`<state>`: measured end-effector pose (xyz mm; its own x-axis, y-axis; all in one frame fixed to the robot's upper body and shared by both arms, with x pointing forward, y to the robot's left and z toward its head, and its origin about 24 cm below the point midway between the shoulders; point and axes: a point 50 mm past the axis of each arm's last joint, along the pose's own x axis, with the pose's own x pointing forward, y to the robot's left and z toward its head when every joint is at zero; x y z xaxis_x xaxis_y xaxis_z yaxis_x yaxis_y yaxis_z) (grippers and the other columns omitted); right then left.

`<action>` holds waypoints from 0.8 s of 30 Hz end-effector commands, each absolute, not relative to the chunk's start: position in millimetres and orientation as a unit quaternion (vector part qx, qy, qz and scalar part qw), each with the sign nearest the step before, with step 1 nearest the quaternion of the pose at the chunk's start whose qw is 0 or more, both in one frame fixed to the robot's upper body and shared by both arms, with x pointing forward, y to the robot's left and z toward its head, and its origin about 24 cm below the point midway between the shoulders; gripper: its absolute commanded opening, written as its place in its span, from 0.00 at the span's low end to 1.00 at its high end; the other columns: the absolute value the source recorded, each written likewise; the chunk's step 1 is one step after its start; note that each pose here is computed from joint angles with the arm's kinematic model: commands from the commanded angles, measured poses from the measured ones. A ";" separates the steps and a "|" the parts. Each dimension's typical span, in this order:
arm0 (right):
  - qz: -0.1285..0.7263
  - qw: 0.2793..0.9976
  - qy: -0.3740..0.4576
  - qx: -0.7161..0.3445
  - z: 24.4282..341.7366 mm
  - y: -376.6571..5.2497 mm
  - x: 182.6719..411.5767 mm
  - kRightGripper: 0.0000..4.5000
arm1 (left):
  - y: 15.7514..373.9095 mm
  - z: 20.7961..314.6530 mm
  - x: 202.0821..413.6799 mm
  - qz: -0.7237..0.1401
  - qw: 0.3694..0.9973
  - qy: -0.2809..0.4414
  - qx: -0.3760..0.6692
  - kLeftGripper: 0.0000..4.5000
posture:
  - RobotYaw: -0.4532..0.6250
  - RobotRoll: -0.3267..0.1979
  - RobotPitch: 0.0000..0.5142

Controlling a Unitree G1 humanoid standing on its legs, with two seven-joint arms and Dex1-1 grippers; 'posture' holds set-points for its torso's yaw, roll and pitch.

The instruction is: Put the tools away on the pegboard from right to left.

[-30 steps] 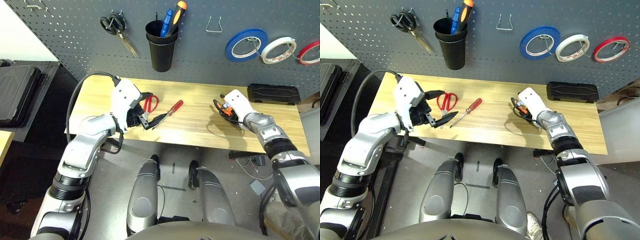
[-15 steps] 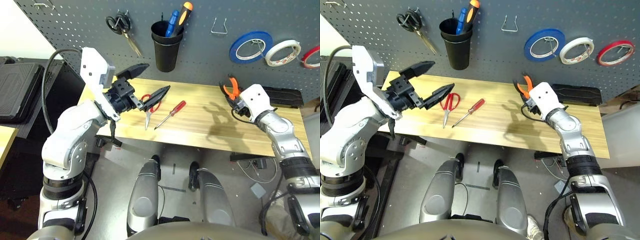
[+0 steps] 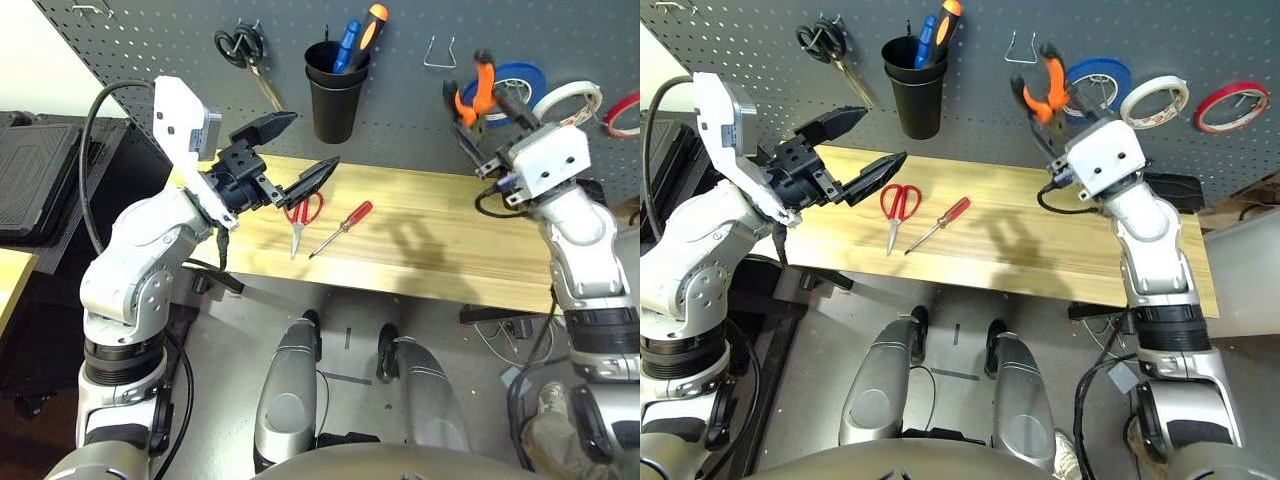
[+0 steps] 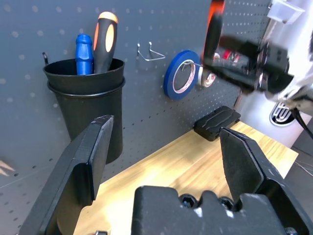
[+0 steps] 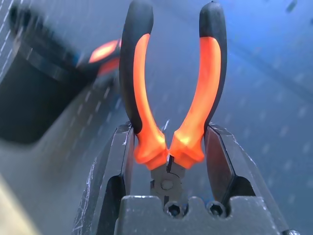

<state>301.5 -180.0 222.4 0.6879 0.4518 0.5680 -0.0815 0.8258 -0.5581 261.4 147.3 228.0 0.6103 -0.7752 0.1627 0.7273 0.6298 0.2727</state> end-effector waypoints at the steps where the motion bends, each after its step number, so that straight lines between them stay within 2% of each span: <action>1: 0.124 0.873 -0.410 -0.232 241.3 -170.6 303.7 0.50 | 144.4 228.9 261.4 -0.433 0.886 -0.135 0.093 1.00 | 0.66 0.62 0.50; 11: 0.088 0.872 -0.450 -0.172 278.3 -143.4 338.2 0.50 | 143.5 228.1 263.7 -0.431 0.887 -0.131 0.097 1.00 | 0.68 0.62 0.50; 19: 0.080 0.892 -0.420 -0.150 271.7 -139.2 360.7 0.50 | 144.0 227.5 263.6 -0.426 0.890 -0.131 0.099 1.00 | 0.69 0.62 0.52; 24: 0.066 0.919 -0.370 -0.124 256.0 -139.5 375.1 0.50 | 143.7 225.5 264.3 -0.425 0.890 -0.128 0.103 1.00 | 0.70 0.62 0.52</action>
